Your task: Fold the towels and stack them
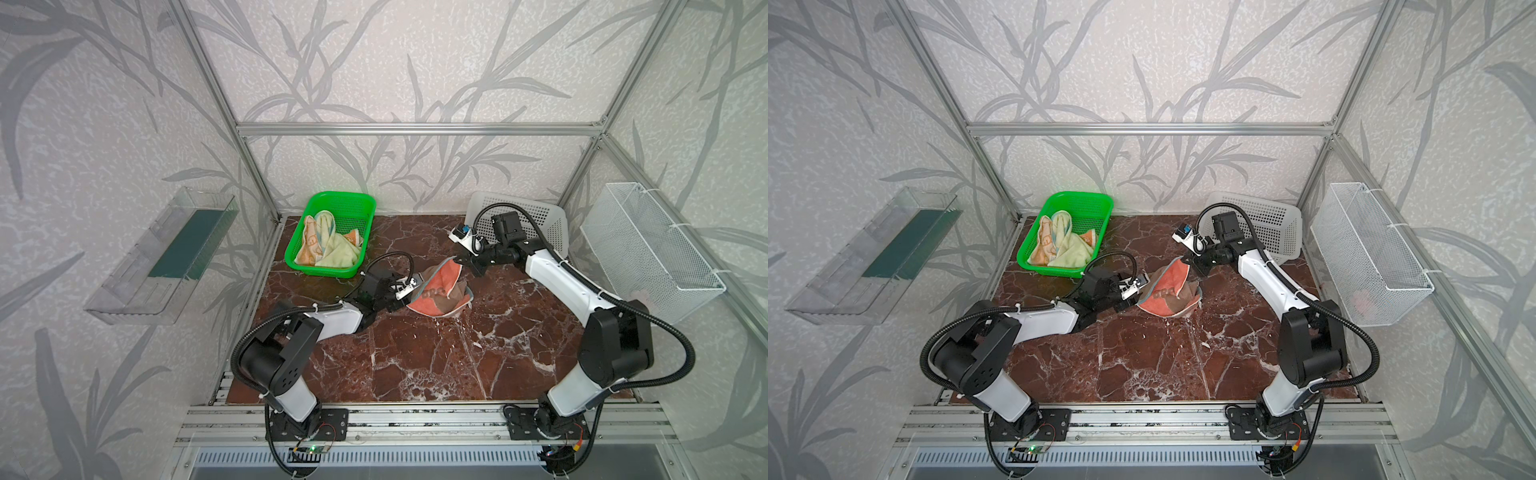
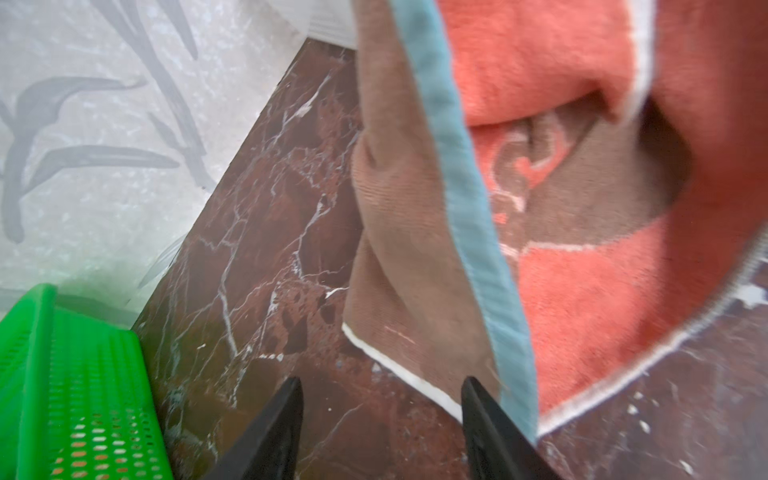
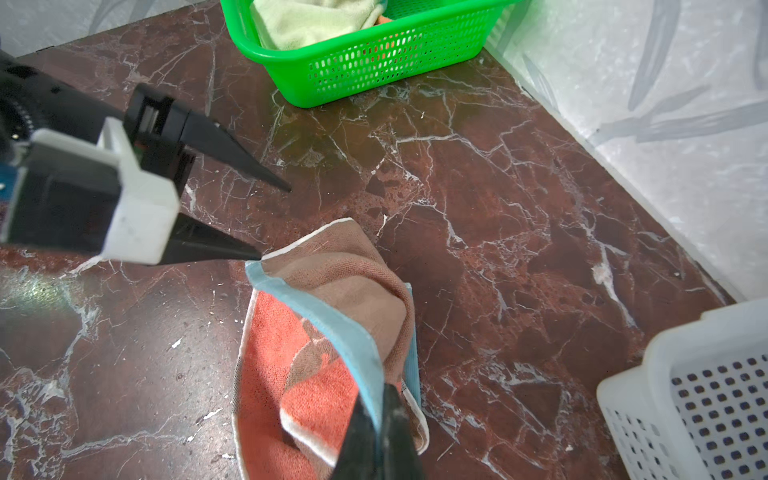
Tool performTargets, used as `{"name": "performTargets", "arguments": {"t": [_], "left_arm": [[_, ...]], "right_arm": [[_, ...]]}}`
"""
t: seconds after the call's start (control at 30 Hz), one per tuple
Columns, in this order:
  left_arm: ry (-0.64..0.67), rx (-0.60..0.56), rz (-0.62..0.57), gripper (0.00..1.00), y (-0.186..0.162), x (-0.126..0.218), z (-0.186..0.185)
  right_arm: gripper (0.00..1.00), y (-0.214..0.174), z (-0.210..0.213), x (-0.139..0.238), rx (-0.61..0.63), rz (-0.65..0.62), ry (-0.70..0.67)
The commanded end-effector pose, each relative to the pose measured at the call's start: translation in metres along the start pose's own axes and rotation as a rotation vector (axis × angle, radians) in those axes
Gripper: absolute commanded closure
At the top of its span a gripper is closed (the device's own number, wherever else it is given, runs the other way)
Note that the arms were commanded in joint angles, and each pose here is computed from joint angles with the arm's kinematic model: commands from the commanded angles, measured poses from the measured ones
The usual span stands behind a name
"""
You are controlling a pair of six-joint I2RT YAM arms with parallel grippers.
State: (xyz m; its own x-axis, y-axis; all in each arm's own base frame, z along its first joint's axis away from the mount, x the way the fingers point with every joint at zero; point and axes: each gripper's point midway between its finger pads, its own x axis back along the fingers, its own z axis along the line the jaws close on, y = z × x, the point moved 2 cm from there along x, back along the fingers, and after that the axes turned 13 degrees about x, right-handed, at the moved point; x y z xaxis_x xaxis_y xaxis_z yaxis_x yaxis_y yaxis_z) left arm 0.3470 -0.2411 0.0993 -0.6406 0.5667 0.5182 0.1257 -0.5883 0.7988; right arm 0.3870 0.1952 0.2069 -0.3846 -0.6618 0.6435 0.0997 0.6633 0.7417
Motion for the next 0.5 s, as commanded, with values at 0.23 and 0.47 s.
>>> {"name": "performTargets", "arguments": {"t": [0.23, 0.47], "left_arm": [[-0.050, -0.115, -0.111, 0.40, 0.009, 0.008, -0.025], [-0.071, -0.196, -0.066, 0.40, -0.004, -0.002, -0.044]], "right_arm": [[1.00, 0.013, 0.001, 0.009, -0.016, -0.011, -0.013], [1.00, 0.012, 0.002, 0.009, -0.008, 0.009, -0.012]]}}
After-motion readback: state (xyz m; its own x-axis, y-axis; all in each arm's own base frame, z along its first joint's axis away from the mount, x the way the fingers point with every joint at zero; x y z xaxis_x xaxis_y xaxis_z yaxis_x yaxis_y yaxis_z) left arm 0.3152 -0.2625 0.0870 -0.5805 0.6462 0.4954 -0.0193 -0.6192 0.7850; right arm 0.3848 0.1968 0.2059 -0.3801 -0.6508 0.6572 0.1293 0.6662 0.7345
